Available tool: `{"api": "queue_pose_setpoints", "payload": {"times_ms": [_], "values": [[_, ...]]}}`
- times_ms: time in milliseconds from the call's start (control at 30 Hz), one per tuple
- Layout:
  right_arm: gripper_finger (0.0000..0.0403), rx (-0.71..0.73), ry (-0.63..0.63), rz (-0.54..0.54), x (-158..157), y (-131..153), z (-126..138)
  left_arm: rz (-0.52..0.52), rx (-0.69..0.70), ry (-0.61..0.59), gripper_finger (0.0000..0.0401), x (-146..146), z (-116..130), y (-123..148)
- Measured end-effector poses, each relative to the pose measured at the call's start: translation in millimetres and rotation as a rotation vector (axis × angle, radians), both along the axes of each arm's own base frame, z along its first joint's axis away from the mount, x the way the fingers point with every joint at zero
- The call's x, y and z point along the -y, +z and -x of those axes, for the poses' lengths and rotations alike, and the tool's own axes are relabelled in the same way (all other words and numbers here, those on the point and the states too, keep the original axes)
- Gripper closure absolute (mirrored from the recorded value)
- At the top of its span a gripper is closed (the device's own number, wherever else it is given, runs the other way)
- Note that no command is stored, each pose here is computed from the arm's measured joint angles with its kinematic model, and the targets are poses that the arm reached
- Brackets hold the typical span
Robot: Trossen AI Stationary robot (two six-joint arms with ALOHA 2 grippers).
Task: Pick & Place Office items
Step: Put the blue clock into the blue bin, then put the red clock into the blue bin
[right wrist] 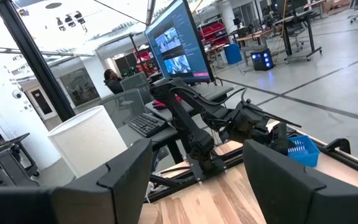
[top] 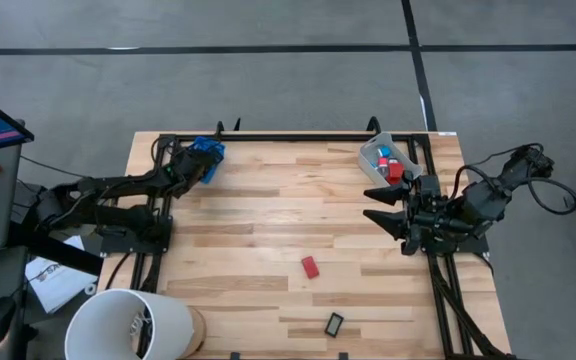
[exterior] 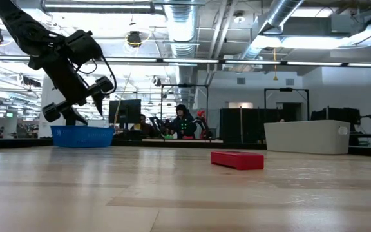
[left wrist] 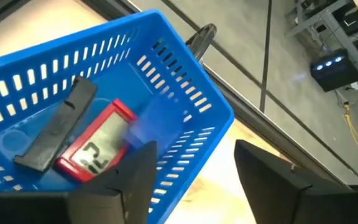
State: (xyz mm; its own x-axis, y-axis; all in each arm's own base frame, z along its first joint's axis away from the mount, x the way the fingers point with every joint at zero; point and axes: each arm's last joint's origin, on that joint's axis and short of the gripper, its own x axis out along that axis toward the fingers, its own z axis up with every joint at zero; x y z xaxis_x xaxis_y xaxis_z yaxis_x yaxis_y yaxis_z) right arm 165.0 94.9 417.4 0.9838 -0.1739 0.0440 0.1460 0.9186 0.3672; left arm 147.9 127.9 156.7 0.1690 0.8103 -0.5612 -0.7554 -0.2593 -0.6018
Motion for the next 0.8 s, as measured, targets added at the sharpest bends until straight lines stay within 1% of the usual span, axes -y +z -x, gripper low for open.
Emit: {"api": "queue_pose_setpoints", "payload": {"times_ms": [233, 300, 367, 400, 500, 633, 700, 800], "values": [[0.0158, 0.001, 0.001, -0.002, 0, 0, 0, -0.009, 0.009, 0.001, 0.0141, 0, -1, 1], [0.0158, 0.003, 0.001, -0.004, 0, 0, 0, -0.004, 0.023, -0.035, 0.0133, 0, -3, 2], [0.0158, 0.003, 0.001, -0.004, 0, 0, 0, -0.008, 0.033, -0.13, 0.0129, 1, -8, 4], [0.0158, 0.003, 0.001, -0.004, 0, 0, 0, -0.021, 0.038, -0.2, 0.0129, 2, -12, 6], [0.0158, 0.003, 0.001, -0.004, 0, 0, 0, -0.077, 0.038, -0.486, 0.0128, 13, -27, 13], [0.0158, 0.003, 0.0, -0.004, 0, 0, 0, -0.185, 0.024, -0.879, 0.0128, 43, -49, 21], [0.0158, 0.003, 0.0, -0.004, 0, 0, 0, -0.27, -0.035, -1.107, 0.0128, 66, -58, 22], [0.0158, 0.004, 0.0, -0.005, 0, 0, 0, -0.426, -0.19, -1.423, 0.0128, 104, -65, 20]]}}
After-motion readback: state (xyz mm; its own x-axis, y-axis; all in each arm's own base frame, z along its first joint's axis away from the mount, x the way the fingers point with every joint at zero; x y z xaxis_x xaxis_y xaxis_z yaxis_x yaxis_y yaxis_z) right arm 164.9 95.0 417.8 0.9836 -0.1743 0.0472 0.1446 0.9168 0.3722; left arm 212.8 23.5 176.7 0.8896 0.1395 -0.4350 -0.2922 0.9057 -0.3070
